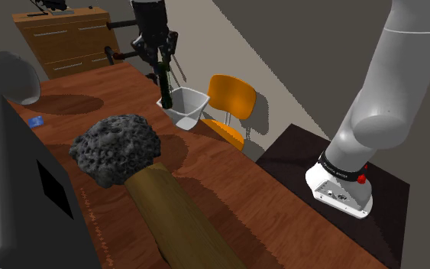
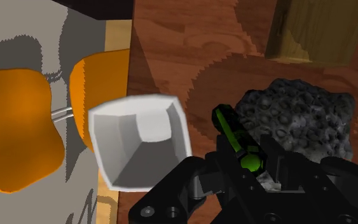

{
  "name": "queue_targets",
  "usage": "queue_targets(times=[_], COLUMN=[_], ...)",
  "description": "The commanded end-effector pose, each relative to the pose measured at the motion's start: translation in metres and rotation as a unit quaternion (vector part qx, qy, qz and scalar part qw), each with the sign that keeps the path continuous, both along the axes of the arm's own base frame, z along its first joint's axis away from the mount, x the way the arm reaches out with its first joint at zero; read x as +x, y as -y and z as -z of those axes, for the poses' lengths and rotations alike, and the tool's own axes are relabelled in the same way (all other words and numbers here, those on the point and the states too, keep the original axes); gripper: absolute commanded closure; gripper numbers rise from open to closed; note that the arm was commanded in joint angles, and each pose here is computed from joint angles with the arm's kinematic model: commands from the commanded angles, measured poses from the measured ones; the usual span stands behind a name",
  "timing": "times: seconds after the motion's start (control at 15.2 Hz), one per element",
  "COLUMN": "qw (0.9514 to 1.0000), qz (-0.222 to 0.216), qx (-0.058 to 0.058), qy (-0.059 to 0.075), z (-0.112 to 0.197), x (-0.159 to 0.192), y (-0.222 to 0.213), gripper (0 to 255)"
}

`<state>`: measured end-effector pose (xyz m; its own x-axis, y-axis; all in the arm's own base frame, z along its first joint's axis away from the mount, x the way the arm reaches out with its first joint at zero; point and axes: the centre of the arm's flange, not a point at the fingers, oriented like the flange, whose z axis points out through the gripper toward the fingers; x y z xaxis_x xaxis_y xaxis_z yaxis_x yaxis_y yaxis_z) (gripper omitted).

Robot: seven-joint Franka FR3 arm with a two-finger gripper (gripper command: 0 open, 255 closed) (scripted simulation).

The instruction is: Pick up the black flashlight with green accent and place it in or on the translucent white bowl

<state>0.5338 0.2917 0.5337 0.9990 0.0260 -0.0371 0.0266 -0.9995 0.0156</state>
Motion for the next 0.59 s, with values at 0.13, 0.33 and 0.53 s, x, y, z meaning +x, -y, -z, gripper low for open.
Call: queue_targets(times=[0.13,0.33,0.53], qw=[1.0000,1.0000,1.0000], qz=[0.000,0.000,0.000], qx=[0.000,0.000,0.000], qy=[0.000,0.000,0.000], z=[-0.019,-0.032,-0.044], x=[0.025,0.045,0.064], y=[0.042,0.075,0.107], gripper=[255,255,255])
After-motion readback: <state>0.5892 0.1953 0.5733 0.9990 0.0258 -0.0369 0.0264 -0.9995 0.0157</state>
